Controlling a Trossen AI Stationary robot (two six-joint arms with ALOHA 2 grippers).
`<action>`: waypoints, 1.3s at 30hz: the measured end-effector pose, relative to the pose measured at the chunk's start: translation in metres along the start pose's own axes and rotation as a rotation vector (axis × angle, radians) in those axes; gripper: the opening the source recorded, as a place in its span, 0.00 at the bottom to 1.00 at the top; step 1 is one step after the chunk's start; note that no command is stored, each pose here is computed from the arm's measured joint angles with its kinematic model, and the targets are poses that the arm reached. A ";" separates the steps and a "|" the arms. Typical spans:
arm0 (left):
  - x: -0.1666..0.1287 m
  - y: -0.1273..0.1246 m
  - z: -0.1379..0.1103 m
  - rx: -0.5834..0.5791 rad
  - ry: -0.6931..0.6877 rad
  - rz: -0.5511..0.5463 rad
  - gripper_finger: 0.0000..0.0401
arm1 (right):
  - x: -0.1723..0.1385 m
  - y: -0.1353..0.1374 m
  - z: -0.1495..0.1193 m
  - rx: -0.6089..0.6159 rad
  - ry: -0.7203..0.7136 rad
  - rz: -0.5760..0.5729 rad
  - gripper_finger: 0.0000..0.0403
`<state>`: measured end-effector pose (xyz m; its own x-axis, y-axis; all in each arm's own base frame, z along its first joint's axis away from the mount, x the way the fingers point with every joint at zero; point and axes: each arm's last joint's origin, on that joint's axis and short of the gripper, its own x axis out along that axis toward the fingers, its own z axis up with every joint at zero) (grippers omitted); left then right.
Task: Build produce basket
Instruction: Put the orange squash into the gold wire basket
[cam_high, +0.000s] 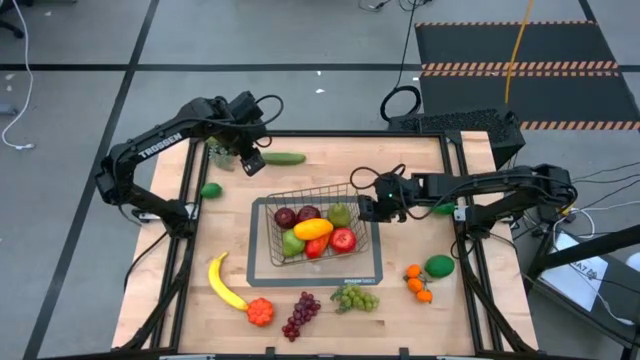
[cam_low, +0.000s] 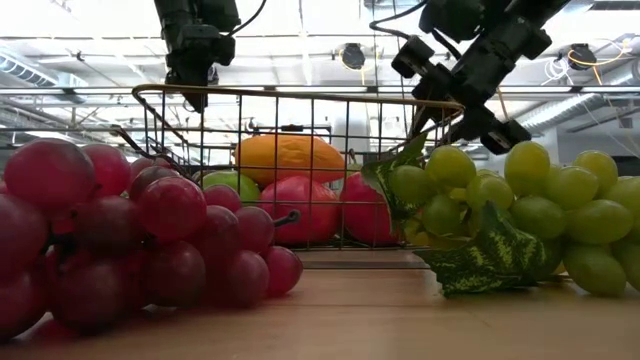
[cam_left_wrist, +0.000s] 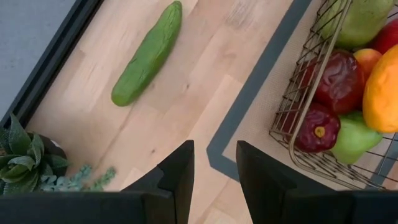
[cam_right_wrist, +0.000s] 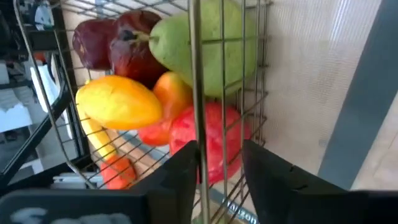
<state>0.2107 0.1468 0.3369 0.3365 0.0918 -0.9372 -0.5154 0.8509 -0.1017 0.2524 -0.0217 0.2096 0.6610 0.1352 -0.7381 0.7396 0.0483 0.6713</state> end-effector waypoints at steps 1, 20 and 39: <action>0.000 0.000 0.000 0.000 -0.001 0.000 0.30 | -0.001 0.000 -0.001 0.008 0.016 0.004 0.26; 0.000 0.000 0.007 -0.008 -0.068 0.002 0.30 | -0.006 0.001 -0.021 0.122 0.126 -0.006 0.06; 0.000 0.000 0.008 0.011 -0.079 -0.006 0.30 | -0.007 -0.003 -0.016 0.099 0.043 -0.044 0.14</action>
<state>0.2166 0.1508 0.3396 0.4008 0.1270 -0.9073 -0.5049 0.8570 -0.1031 0.2437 -0.0066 0.2135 0.6232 0.1779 -0.7615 0.7781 -0.0431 0.6267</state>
